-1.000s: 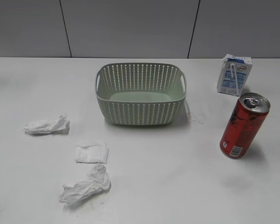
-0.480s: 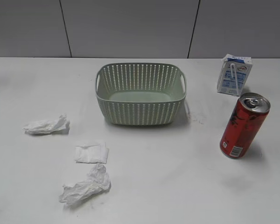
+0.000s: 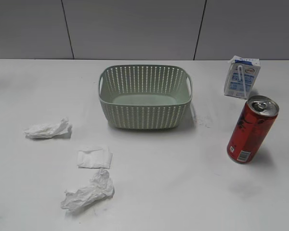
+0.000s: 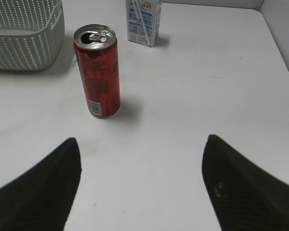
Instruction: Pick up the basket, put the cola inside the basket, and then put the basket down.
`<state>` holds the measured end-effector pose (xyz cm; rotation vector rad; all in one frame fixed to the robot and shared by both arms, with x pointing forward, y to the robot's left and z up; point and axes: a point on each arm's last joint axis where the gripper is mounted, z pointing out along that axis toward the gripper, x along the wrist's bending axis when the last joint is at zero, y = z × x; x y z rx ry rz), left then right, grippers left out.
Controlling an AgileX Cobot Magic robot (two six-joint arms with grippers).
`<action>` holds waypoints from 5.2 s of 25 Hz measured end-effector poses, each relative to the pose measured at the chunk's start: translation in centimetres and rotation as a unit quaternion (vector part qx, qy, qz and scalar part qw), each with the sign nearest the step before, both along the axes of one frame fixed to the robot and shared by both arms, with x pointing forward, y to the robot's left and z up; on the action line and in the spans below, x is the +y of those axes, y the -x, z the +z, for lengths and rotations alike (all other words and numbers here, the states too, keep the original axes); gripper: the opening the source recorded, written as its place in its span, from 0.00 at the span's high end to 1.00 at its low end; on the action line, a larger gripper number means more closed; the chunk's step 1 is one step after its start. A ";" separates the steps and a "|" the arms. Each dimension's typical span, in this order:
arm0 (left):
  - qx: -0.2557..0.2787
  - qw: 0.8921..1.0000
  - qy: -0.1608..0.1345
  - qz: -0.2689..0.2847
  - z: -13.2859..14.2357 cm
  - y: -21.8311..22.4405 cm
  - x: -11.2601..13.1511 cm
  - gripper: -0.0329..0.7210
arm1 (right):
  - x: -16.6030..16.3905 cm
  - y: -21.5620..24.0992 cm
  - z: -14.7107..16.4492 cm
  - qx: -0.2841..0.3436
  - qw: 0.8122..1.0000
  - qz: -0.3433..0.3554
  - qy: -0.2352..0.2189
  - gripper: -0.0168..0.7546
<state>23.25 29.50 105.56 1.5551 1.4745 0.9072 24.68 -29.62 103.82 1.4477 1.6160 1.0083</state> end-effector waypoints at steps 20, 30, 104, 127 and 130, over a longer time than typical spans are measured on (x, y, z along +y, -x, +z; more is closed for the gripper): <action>-0.088 0.996 0.005 0.007 4.9 -2.0 0.1 0.28 | 0.0 0.0 0.0 0.000 1.000 0.000 0.001 0.21; -0.049 0.999 0.010 0.013 8.0 -9.5 0.2 0.28 | 0.0 0.0 0.0 0.000 1.000 -0.001 0.001 0.21; 0.468 0.878 -0.023 -0.100 -11.7 -44.2 -22.2 0.28 | -0.1 0.0 0.0 0.000 1.000 -0.002 0.004 0.21; 0.486 0.870 0.005 -0.088 -11.9 -43.9 -22.6 0.95 | -0.1 0.0 0.0 0.000 1.000 -0.002 0.004 0.21; 0.495 0.864 0.021 -0.090 -11.7 -43.7 -22.8 0.96 | -0.1 0.0 0.0 0.000 1.000 -0.002 0.004 0.21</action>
